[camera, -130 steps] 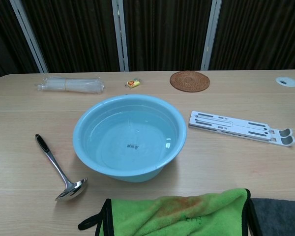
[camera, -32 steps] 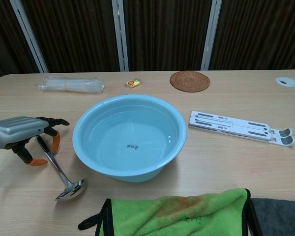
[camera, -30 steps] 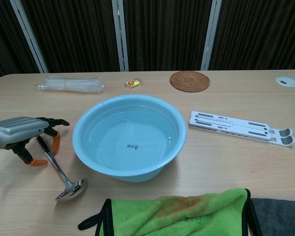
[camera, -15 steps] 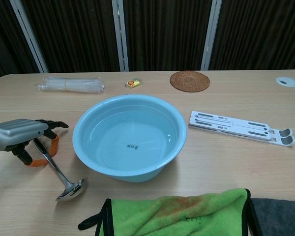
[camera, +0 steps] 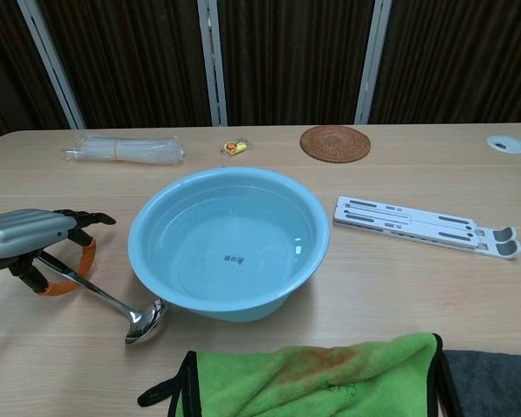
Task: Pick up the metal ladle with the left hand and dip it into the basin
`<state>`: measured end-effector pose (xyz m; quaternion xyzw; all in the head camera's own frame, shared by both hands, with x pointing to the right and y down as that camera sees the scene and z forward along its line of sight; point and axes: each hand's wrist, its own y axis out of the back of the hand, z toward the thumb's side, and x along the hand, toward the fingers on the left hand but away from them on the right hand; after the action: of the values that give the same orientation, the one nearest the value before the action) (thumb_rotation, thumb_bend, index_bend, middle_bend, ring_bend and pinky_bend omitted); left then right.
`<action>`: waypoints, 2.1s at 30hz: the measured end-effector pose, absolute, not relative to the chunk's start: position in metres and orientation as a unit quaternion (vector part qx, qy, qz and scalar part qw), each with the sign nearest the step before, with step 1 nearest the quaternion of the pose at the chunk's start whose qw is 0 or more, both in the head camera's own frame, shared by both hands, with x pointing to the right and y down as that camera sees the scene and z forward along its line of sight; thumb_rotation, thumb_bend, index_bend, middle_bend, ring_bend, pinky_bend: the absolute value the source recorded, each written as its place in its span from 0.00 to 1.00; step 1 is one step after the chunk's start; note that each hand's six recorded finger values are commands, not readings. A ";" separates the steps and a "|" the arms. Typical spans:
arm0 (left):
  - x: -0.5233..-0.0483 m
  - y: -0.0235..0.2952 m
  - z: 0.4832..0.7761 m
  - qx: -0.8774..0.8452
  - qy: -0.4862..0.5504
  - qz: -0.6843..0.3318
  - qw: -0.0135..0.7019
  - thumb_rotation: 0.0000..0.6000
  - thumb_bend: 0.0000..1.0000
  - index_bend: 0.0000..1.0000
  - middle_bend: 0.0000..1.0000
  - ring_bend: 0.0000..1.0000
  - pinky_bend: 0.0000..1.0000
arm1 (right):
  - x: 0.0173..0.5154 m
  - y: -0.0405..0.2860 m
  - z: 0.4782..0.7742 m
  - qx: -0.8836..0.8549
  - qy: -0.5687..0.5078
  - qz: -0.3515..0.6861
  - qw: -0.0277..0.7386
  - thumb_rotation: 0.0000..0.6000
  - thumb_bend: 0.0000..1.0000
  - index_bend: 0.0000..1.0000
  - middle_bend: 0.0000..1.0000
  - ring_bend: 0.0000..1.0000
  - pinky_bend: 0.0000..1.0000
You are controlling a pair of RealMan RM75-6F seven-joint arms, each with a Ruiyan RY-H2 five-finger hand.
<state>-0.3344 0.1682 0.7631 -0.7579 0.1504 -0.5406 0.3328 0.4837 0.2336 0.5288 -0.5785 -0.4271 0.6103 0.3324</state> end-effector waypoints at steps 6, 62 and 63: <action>-0.339 0.176 0.751 -0.762 0.154 -0.533 0.335 1.00 0.46 0.60 0.00 0.00 0.00 | 0.483 0.234 0.528 -0.579 -0.427 0.610 0.333 1.00 0.00 0.00 0.00 0.00 0.00; -0.319 0.139 0.610 -0.792 0.220 -0.450 0.349 1.00 0.47 0.62 0.00 0.00 0.00 | 0.484 0.239 0.513 -0.581 -0.447 0.592 0.333 1.00 0.00 0.00 0.00 0.00 0.00; -0.319 0.135 0.612 -0.790 0.222 -0.453 0.348 1.00 0.47 0.62 0.00 0.00 0.00 | 0.484 0.239 0.514 -0.581 -0.447 0.592 0.333 1.00 0.00 0.00 0.00 0.00 0.00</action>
<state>-0.3193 0.1354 0.6124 -0.7904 0.2218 -0.4531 0.3475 0.4844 0.2390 0.5136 -0.5814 -0.4475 0.5922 0.3331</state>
